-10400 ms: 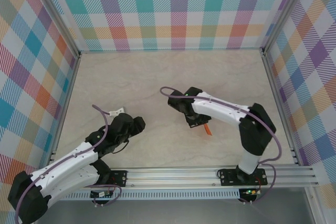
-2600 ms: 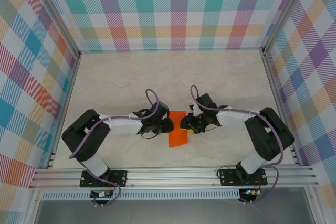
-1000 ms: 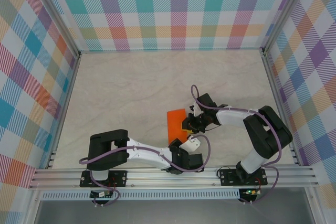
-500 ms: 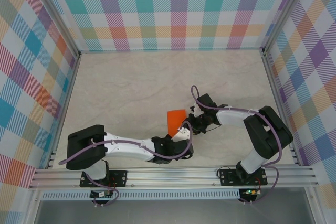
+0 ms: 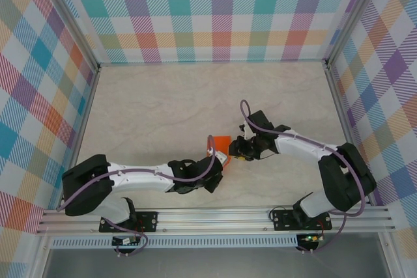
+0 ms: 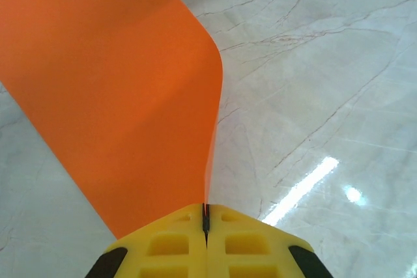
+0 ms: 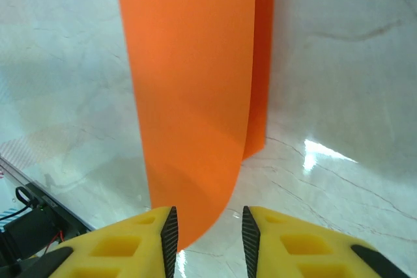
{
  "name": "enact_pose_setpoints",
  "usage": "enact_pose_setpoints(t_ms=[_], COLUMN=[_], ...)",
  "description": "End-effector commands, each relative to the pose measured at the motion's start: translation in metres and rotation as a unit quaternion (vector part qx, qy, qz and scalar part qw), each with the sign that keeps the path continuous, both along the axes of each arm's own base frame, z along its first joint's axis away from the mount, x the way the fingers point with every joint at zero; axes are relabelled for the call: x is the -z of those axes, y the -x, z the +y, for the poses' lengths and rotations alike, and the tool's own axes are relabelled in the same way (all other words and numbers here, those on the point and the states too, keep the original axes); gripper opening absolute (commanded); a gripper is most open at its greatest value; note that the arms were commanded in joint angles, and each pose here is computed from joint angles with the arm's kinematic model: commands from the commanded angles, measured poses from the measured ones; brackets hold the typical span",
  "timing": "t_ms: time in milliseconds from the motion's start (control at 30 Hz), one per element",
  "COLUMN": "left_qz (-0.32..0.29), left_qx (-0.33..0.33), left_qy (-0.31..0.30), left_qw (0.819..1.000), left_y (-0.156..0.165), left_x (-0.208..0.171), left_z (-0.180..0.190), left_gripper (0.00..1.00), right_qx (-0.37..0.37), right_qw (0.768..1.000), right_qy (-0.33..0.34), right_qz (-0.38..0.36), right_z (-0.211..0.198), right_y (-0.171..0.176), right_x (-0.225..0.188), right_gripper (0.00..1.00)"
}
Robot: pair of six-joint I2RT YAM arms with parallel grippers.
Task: Fold a paper plane with a square sheet of paper (pick it up from the middle)
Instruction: Third fold the triangle at the center of the table.
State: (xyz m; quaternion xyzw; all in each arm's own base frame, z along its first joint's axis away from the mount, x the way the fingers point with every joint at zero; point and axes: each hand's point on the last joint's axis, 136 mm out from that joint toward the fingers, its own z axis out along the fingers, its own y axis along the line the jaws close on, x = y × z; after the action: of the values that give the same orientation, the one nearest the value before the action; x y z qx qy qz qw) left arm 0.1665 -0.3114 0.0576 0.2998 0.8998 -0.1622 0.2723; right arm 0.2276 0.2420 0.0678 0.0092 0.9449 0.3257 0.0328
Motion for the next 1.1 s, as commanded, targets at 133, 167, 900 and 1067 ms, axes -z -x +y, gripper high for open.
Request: enact_pose_setpoints(t_ms=[133,167,900,1067], left_qz=[0.049,0.052,0.100,0.105], left_qx=[0.015,0.014,0.001,-0.006], left_qy=[0.061,0.063,0.085,0.083], left_qw=[0.997,0.997,0.991,0.991], left_y=[0.002,0.001,-0.021,-0.028], left_x=[-0.008,-0.007,0.000,0.004], left_z=[0.004,0.005,0.021,0.026], left_gripper=[0.00,0.00,0.00,0.00], right_qx=[-0.051,-0.054,-0.100,-0.099], right_qw=[0.998,0.998,0.992,0.991], right_qy=[-0.027,-0.026,0.071,0.075], right_qz=[-0.007,-0.004,0.041,0.047], right_z=[0.026,0.028,0.033,0.032], right_y=[-0.020,-0.023,-0.036,-0.034], right_x=[-0.007,-0.005,0.067,0.071], right_gripper=[0.17,0.15,0.16,0.16])
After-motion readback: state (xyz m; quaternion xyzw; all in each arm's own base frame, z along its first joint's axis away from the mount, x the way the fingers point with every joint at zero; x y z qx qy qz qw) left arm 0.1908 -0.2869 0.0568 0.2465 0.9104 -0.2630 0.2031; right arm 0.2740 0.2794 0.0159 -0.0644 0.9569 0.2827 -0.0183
